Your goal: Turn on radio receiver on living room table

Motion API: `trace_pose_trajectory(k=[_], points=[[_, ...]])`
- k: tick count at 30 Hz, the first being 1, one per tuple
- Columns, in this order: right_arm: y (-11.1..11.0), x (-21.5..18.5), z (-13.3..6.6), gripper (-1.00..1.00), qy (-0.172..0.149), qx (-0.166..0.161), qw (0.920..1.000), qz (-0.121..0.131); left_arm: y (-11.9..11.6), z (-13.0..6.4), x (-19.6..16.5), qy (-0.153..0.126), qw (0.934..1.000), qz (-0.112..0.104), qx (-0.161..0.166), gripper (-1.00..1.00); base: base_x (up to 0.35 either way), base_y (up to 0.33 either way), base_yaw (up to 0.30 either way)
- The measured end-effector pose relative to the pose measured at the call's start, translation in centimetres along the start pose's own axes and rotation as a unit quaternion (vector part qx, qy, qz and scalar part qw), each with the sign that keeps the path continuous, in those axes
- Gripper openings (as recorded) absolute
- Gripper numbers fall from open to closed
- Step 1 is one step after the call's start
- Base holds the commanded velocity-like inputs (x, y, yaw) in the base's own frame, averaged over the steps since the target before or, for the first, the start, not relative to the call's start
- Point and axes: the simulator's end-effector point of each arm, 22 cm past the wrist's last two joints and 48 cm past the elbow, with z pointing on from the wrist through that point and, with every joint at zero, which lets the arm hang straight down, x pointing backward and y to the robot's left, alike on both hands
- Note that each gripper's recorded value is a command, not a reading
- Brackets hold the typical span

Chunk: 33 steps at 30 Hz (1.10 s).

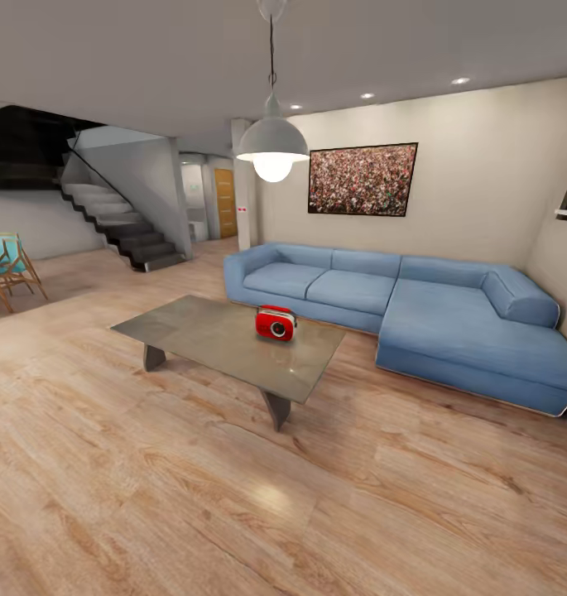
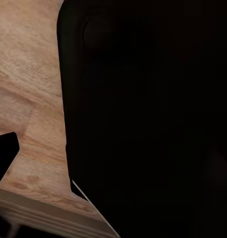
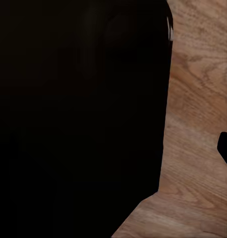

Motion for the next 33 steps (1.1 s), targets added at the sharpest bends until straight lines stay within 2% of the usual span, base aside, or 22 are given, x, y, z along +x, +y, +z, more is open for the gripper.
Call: trace_pose_trajectory(k=[3, 11, 13, 18, 22, 26, 29, 30, 31, 32, 33], points=[[1.3, -2.1, 0.0, 1.0, -0.02, -0.008, 0.9998, -0.001, -1.4, 0.0, 1.2, 0.005, 0.9999, 0.0, 0.009, 1.0, 0.0, 0.0, 0.0], [4.8, -4.6, -0.3, 1.0, -0.033, -0.03, 0.999, -0.001, -4.9, -0.2, 2.0, 0.01, 0.9994, 0.0, 0.032, 1.0, 0.0, 0.0, 0.0], [4.9, -4.6, -0.3, 1.0, -0.034, -0.03, 0.999, 0.0, -5.7, -0.2, 2.0, 0.01, 0.9993, 0.0, 0.037, 1.0, 0.0, 0.0, 0.0], [4.9, -4.7, -0.3, 1.0, -0.034, -0.031, 0.999, 0.0, -5.8, -0.2, 2.0, 0.01, 0.9992, -0.002, 0.038, 1.0, 0.0, 0.0, 0.0], [4.9, -4.8, -0.3, 1.0, -0.036, -0.031, 0.9989, 0.003, -7.3, -0.4, 2.4, 0.016, 0.9987, -0.003, 0.049, 1.0, 0.0, 0.0, 0.0], [4.6, -6.4, -0.4, 1.0, -0.058, -0.029, 0.9979, 0.003, -7.6, -0.4, 2.3, 0.015, 0.9986, -0.003, 0.051, 1.0, 0.0, 0.0, 0.0], [3.2, -7.7, -0.5, 1.0, -0.076, -0.02, 0.9969, 0.002, -7.8, -0.4, 1.6, 0.003, 0.9987, -0.002, 0.052, 1.0, 0.0, 0.0, 0.0], [1.5, -11.4, -1.1, 1.0, -0.122, -0.009, 0.9924, 0.003, -8.1, -0.5, 0.4, -0.02, 0.9984, -0.003, 0.054, 1.0, 0.0, 0.0, 0.0], [0.7, -18.5, -3.1, 1.0, -0.199, -0.004, 0.9801, 0.002, -8.4, -0.5, -0.3, -0.037, 0.9978, -0.005, 0.056, 1.0, 0.0, 0.0, 0.0], [-0.6, -25.9, -6.5, 1.0, -0.279, 0.004, 0.9604, 0.0, -8.9, -0.7, -1.7, -0.067, 0.996, -0.006, 0.058, 1.0, 0.0, 0.0, 0.0], [-2.0, -28.3, -8.0, 1.0, -0.307, 0.012, 0.9515, -0.003, -8.9, -0.9, -3.0, -0.091, 0.9942, -0.007, 0.057, 1.0, 0.0, 0.0, 0.0]])
